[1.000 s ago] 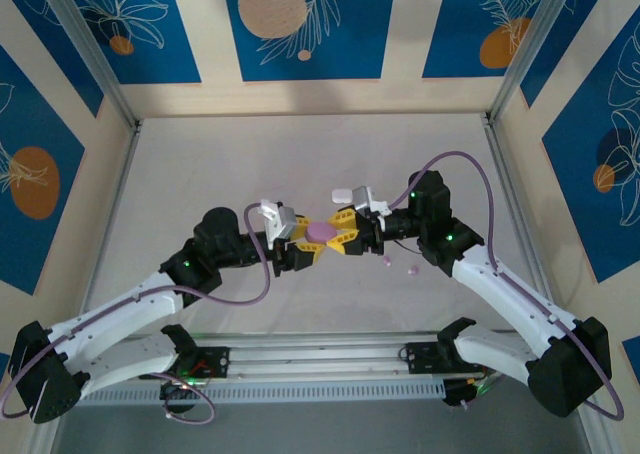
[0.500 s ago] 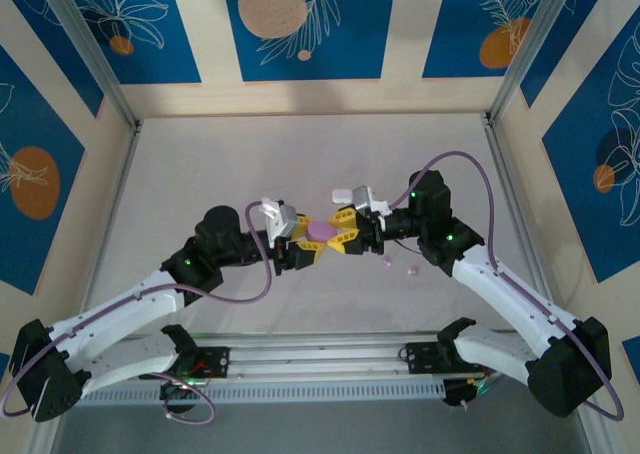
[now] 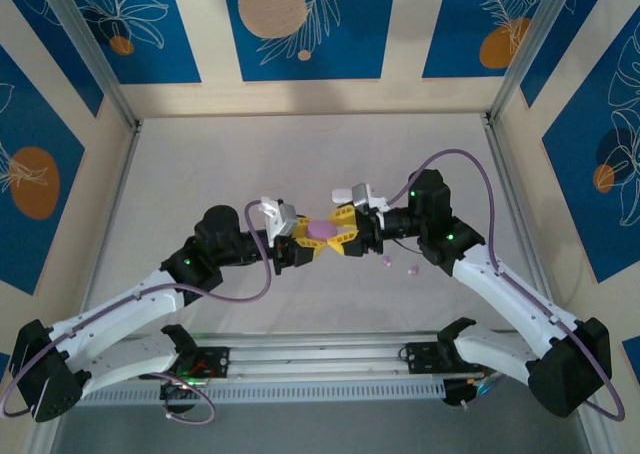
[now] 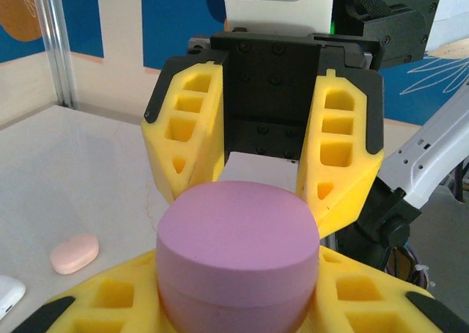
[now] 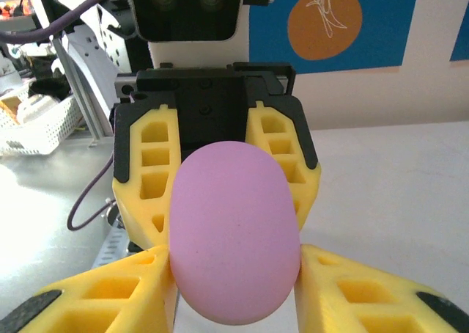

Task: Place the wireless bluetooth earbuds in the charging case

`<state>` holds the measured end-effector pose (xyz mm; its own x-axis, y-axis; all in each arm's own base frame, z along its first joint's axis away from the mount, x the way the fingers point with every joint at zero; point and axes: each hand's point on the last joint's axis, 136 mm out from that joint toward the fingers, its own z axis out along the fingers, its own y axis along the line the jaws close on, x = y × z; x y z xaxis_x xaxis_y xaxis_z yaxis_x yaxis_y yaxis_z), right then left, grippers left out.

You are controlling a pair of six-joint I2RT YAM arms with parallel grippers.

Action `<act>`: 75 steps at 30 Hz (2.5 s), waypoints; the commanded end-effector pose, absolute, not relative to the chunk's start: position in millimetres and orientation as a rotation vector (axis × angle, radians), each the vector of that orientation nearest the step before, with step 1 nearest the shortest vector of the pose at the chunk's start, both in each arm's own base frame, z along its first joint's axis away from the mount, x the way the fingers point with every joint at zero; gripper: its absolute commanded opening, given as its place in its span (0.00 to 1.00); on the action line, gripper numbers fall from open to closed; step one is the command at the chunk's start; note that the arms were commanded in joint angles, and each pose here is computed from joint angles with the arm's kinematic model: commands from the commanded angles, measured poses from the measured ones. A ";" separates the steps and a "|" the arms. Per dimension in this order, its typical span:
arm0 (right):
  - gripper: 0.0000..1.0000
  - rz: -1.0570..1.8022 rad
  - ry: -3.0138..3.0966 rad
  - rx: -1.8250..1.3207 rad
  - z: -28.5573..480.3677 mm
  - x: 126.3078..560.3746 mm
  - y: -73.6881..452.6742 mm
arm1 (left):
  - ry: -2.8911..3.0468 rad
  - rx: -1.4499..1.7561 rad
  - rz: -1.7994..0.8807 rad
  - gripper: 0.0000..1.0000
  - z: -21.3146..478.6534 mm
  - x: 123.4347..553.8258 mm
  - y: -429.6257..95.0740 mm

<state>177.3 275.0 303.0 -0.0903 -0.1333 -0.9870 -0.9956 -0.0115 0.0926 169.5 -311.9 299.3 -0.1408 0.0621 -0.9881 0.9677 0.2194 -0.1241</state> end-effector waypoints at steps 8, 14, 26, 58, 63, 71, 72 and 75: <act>0.49 1.211 1.529 -1.090 317.0 206.0 266.7 | 1.376 1.102 -1.183 0.28 313.3 149.9 -315.4; 0.50 1.196 1.548 -1.085 315.9 208.7 267.1 | 1.379 1.095 -1.193 0.28 313.8 149.3 -315.5; 0.46 1.081 1.536 -1.118 318.8 212.3 271.5 | 1.393 1.077 -1.194 0.28 311.2 149.6 -314.1; 0.49 0.818 2.768 0.484 142.6 238.7 125.9 | 1.393 0.827 -1.116 0.28 299.9 174.0 -302.3; 0.46 0.662 2.887 0.550 95.9 235.0 113.5 | 1.394 0.819 -1.120 0.28 299.5 172.8 -302.4; 0.41 0.439 3.024 0.432 66.4 238.0 112.8 | 1.392 0.818 -1.113 0.28 299.7 171.9 -300.9; 0.41 0.398 3.037 0.420 62.8 238.9 111.2 | 1.394 0.818 -1.113 0.28 299.1 171.9 -301.1; 0.38 0.318 3.066 0.383 55.0 243.1 109.0 | 1.398 0.817 -1.110 0.28 298.3 172.1 -300.5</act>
<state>236.9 116.0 55.0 -0.9607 0.2773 0.0146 0.2707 0.9232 0.2728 176.1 -302.8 287.7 -0.1682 -0.0711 -0.9832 0.9280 0.3251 -0.1822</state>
